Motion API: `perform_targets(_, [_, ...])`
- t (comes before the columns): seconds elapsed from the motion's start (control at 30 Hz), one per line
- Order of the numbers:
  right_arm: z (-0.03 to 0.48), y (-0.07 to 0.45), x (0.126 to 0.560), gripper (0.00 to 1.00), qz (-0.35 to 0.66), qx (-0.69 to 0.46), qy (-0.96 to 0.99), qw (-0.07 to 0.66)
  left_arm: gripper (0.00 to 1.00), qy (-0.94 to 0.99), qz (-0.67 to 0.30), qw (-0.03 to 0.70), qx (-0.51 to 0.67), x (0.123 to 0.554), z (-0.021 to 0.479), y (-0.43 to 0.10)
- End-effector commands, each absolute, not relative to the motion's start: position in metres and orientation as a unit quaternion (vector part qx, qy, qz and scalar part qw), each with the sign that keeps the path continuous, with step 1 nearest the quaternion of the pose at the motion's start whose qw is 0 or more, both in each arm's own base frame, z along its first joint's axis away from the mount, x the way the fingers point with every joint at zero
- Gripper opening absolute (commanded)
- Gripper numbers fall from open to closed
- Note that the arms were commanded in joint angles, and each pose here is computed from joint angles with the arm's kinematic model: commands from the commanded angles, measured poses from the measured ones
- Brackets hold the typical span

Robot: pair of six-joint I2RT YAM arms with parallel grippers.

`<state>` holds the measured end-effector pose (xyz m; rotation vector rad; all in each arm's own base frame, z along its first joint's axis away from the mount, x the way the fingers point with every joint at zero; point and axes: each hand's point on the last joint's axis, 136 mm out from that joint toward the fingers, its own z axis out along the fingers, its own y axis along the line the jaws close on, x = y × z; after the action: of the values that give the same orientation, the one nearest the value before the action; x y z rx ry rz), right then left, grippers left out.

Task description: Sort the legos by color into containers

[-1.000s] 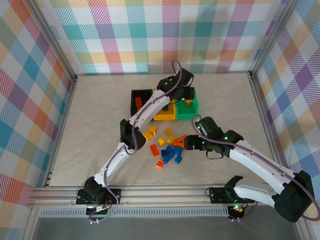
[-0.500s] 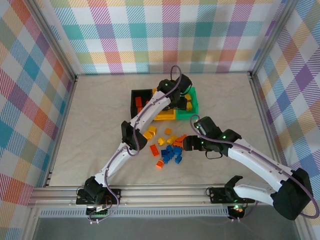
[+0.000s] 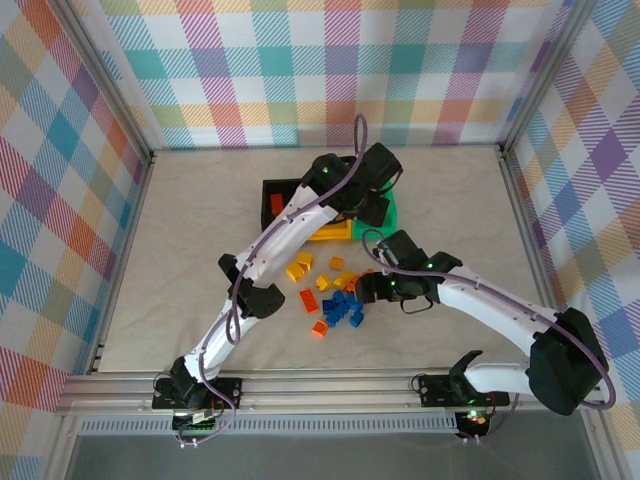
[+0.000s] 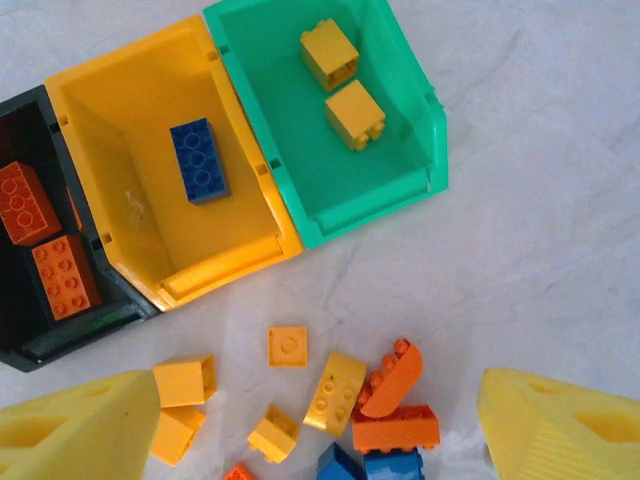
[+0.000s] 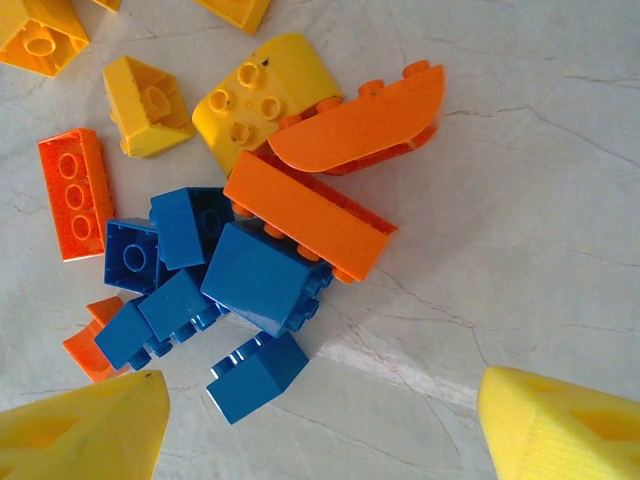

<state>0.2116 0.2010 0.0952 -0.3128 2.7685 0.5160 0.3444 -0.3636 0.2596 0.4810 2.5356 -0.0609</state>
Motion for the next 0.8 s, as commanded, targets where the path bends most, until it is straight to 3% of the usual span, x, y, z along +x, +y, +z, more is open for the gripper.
perform_targets(0.0, [0.101,0.209,0.21,0.8,0.197,-0.131,0.959,0.158,0.83,0.945,0.024,0.255,0.203,0.331,0.252,-0.349])
perform_targets(0.17, [0.093,0.208,0.198,0.8,0.2,-0.151,0.957,0.143,0.87,0.944,0.012,0.251,0.215,0.313,0.271,-0.332])
perform_targets(0.33, [0.077,0.221,0.186,0.8,0.194,-0.184,0.956,0.121,1.0,0.943,-0.004,0.267,0.199,0.29,0.273,-0.298])
perform_targets(0.77, [0.038,0.236,0.182,0.73,0.152,-0.218,0.96,0.088,1.0,0.951,-0.124,0.28,0.034,0.244,0.195,-0.209])
